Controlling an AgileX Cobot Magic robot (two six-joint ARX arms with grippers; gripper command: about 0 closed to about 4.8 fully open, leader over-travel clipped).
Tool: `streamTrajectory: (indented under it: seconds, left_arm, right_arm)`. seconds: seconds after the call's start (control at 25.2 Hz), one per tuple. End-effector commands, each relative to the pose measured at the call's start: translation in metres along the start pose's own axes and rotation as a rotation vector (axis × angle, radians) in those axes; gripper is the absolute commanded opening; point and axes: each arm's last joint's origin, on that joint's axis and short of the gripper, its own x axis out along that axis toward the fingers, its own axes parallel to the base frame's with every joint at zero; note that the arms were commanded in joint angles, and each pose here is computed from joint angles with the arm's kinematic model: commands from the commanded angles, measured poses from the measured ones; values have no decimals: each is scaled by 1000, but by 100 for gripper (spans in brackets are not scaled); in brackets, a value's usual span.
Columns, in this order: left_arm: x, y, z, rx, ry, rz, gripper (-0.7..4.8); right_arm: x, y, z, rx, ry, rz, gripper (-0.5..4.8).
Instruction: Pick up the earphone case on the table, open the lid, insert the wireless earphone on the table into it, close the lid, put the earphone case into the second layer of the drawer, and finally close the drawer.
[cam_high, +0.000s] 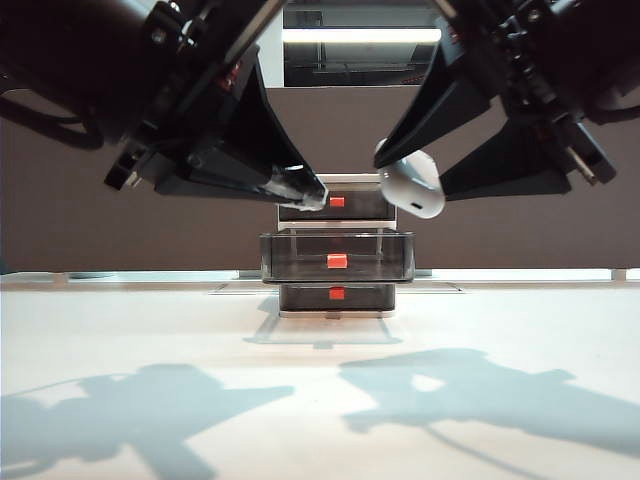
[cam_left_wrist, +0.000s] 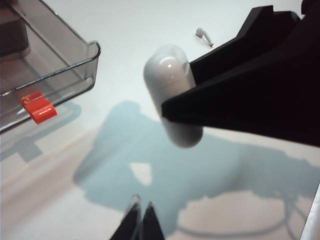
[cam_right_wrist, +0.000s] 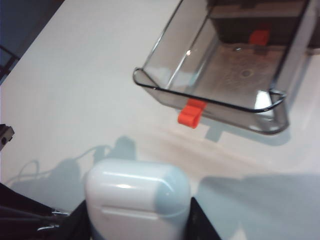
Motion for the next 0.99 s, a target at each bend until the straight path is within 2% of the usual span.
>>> streamTrajectory:
  seconds: [0.04,0.2,0.36,0.4,0.79,0.99]
  left_arm:
    - [0,-1,2,-4,-23,-10,115]
    - [1,-1,2,-28,-19,-9,163]
    - [1,-1,2,-54,-19,-9,298]
    - [1,-1,2,-60,-19,-9,316]
    - [4,0,1,-72,-21,-9,314]
    - [10,0,3,-101,-57,-21,314]
  right_arm:
    - [5,5,2,0,-28,34,148]
    - [14,7,0,-1,-30,52,148]
    - [21,7,-2,24,-15,65,148]
    - [22,7,-3,33,-6,73,148]
    - [23,9,-1,41,-20,113,148]
    - [24,19,-6,22,0,143,148]
